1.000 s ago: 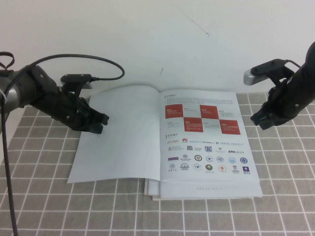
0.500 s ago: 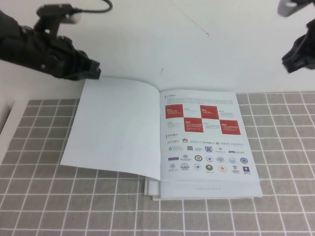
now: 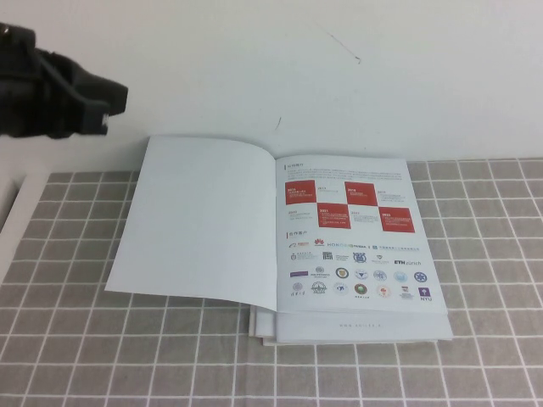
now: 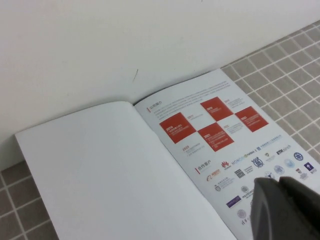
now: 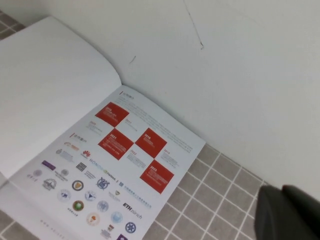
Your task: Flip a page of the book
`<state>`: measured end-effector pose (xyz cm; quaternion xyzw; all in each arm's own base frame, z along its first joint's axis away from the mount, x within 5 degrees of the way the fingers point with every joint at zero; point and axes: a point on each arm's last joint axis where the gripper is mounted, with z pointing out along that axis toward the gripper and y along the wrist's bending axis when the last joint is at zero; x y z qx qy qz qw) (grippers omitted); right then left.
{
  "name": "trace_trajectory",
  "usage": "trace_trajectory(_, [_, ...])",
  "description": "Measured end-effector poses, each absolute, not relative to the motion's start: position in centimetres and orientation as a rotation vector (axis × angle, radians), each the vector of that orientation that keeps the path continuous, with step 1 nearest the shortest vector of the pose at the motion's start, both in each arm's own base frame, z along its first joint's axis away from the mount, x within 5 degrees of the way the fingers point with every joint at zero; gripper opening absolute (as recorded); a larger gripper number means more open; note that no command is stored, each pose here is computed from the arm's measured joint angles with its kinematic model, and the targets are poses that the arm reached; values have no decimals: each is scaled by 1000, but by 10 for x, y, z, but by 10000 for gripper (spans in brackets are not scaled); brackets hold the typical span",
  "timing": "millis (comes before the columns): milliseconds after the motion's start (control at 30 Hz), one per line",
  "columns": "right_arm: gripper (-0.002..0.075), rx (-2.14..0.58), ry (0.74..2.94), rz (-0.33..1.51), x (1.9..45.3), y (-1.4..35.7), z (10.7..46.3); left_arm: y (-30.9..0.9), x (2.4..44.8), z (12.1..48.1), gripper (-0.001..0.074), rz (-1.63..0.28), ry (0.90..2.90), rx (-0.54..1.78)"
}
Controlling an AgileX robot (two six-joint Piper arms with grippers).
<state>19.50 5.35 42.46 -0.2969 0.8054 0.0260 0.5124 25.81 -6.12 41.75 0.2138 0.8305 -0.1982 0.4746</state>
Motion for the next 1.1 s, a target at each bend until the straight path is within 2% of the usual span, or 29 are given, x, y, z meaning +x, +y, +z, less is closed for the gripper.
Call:
trace_trajectory(233, [-2,-653,1830,72,115,40,392,-56,177,408,-3,-490,1911,463])
trace_trajectory(400, [-2,-672,1807,83,76,34,370,-54,122,390,-3,-527,1836,435])
trace_trajectory(533, [-2,-694,1714,54,41,29,368,-52,88,371,-3,-541,1787,433])
trace_trajectory(733, [-2,-711,1625,17,-2,22,364,-51,36,360,-3,-547,1628,440])
trace_trajectory(867, [-2,-728,1705,-18,-3,18,344,-46,25,346,-3,-481,1571,428])
trace_trajectory(1100, [-2,-631,1642,-42,26,19,321,-24,54,317,-3,-254,1489,201])
